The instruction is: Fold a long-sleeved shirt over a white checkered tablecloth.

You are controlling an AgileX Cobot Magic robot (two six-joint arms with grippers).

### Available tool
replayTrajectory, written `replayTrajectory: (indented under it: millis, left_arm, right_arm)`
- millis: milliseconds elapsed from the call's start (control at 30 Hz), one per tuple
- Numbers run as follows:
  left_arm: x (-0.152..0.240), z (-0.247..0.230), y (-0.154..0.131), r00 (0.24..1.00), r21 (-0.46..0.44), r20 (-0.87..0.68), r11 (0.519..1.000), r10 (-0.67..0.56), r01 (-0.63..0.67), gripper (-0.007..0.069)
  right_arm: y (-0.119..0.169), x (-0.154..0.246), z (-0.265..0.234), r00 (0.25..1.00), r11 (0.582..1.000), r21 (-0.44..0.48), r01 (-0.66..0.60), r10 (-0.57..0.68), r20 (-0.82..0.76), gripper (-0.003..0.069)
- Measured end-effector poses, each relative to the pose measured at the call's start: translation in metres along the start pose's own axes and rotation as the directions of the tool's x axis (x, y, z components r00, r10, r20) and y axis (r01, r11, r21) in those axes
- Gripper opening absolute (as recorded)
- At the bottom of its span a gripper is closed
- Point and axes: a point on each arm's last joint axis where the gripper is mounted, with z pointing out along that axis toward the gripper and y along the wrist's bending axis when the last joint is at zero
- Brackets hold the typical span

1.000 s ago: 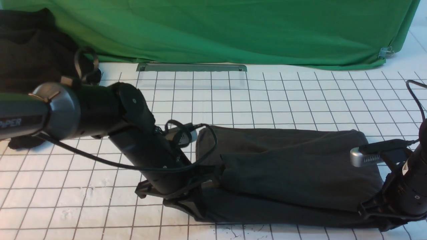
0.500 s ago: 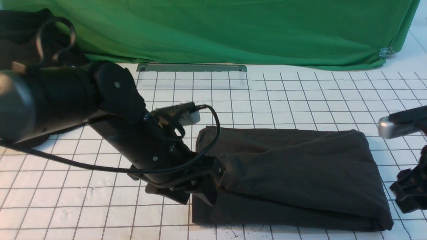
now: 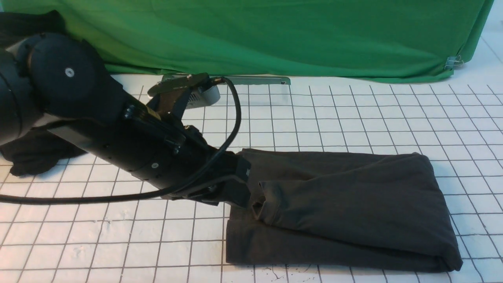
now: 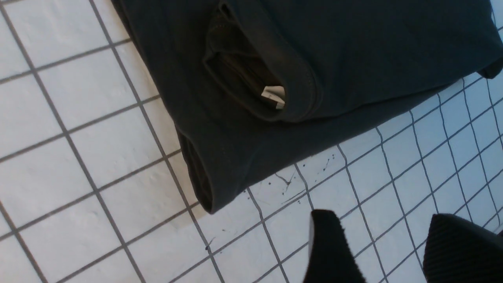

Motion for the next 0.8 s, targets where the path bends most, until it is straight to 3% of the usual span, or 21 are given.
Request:
replayTrajectory:
  millis: [167, 300, 600, 800]
  left_arm:
    - [-0.001, 0.000, 0.000, 1.000, -0.001, 0.014, 1.000, -0.001, 0.001, 0.0199]
    - [-0.001, 0.000, 0.000, 1.000, -0.001, 0.016, 1.000, -0.001, 0.001, 0.0153]
    - [-0.001, 0.001, 0.001, 1.000, -0.003, 0.019, 1.000, -0.001, 0.001, 0.0138]
    - [-0.005, 0.001, 0.001, 0.998, -0.004, 0.056, 1.000, -0.001, 0.001, 0.0138]
  right_arm:
    - [0.006, 0.019, 0.010, 0.981, 0.999, -0.043, 0.009, 0.000, 0.195, -0.0003]
    - [0.011, 0.034, 0.030, 0.973, 0.995, -0.089, -0.046, 0.065, 0.220, -0.0002]
    - [0.012, 0.034, 0.036, 0.951, 0.993, -0.098, -0.066, 0.092, 0.294, 0.0012]
    - [0.012, 0.038, 0.038, 0.963, 0.995, -0.067, 0.068, -0.047, 0.266, 0.0015]
